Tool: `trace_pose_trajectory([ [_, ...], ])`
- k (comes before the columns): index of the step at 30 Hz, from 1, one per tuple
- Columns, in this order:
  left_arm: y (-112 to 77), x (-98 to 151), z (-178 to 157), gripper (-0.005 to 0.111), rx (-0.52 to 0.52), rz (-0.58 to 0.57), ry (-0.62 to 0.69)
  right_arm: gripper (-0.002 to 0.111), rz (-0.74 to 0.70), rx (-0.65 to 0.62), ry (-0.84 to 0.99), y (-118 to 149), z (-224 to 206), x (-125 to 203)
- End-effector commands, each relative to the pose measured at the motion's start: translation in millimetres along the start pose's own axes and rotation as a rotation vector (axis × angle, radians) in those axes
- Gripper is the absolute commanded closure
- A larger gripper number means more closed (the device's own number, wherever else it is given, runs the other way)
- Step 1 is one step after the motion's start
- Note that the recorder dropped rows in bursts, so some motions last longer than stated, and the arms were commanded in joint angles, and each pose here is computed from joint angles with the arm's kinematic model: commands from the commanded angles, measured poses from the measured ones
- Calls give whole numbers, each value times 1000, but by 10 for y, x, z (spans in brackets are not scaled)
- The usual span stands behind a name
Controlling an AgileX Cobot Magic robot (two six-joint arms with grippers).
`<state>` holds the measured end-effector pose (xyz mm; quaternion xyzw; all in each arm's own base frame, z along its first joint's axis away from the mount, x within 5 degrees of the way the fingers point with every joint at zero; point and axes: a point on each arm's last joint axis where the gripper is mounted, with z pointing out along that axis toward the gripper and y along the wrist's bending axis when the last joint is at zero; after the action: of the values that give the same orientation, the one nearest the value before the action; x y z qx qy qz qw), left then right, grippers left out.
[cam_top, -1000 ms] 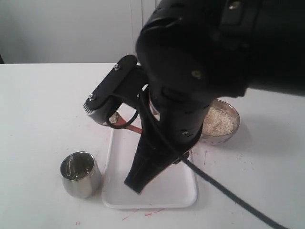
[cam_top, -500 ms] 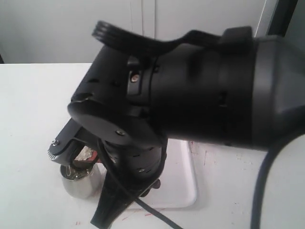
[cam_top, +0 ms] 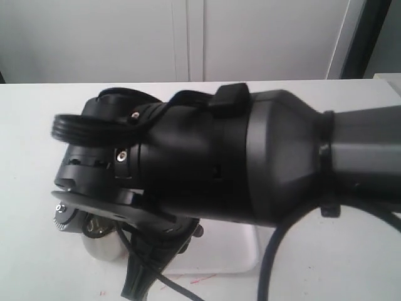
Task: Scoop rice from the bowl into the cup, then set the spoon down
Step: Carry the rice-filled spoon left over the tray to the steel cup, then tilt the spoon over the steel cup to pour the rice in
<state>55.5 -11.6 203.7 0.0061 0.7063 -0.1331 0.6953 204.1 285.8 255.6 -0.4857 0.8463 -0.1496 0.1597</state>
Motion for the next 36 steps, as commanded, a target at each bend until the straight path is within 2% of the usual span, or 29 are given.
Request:
trace_pose_trajectory([
  [1, -6, -26, -2, 92, 5, -8, -9, 108, -25, 57, 37, -27, 50, -1],
  [36, -6, -26, -2, 92, 5, -8, -9, 108, -182, 201, 45, 29, 123, -73],
])
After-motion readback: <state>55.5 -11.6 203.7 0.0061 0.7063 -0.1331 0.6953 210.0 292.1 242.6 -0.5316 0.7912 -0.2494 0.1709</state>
